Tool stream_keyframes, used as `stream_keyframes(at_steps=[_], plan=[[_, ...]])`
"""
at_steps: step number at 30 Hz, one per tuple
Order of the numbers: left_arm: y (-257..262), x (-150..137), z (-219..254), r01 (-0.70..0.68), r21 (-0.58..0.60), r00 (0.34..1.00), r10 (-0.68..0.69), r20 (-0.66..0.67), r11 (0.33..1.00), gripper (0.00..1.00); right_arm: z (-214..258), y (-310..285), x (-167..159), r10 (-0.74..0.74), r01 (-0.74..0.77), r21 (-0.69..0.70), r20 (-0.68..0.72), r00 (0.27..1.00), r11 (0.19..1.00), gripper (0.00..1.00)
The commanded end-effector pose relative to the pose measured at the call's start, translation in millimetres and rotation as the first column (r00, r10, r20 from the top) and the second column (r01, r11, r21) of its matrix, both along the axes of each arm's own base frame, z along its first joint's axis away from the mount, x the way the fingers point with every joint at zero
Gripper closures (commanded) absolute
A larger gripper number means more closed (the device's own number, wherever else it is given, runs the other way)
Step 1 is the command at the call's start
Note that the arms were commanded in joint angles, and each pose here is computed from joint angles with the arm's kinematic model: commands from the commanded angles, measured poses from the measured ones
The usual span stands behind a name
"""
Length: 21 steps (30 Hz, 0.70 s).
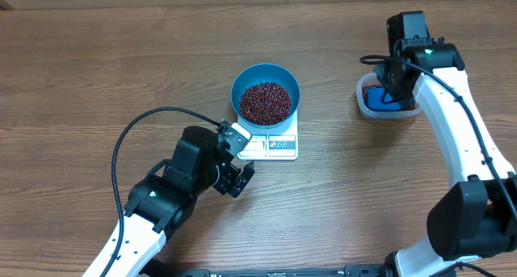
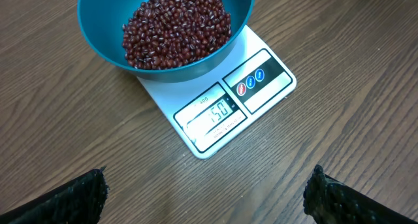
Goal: Scoop item into bowl and weigh 150g on scale
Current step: 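Lower the blue scoop into the bean tub with the right gripper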
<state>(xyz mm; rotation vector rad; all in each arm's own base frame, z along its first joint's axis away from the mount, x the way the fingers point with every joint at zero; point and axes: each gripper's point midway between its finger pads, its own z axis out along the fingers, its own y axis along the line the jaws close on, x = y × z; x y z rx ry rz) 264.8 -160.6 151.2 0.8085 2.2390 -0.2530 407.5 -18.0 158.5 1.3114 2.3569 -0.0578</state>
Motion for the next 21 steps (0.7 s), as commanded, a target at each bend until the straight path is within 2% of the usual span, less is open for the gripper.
stream_keyframes(at_steps=[1,8,11,14,15,18,21], plan=[[-1,-2,-4,-0.002,0.002,1.0,0.002,-0.013,1.0,0.0,5,-2,-1,-0.008,0.008,0.003,0.012,1.0,1.0,0.75],[-1,-2,-4,-0.002,0.002,1.0,0.002,-0.013,1.0,0.0,3,-3,-4,-0.002,0.002,-0.001,-0.004,1.0,1.0,0.75],[-1,-2,-4,-0.002,0.002,1.0,0.002,-0.013,1.0,0.0,4,-5,-5,0.066,-0.067,-0.035,-0.026,0.997,0.997,0.72],[-1,-2,-4,-0.002,0.002,1.0,0.002,-0.013,1.0,0.01,3,-10,-8,0.128,-0.132,-0.061,-0.062,0.99,0.989,0.5],[-1,-2,-4,-0.002,0.002,1.0,0.002,-0.013,1.0,0.0,2,-15,-11,0.142,-0.148,-0.069,-0.082,0.986,0.987,0.34],[-1,-2,-4,-0.002,0.002,1.0,0.002,-0.013,1.0,0.0,0,-26,-17,0.145,-0.154,-0.075,-0.114,0.983,0.985,0.19],[-1,-2,-4,-0.002,0.002,1.0,0.002,-0.013,1.0,0.01,-1,-35,-21,0.122,-0.132,-0.072,-0.129,0.984,0.989,0.13]])
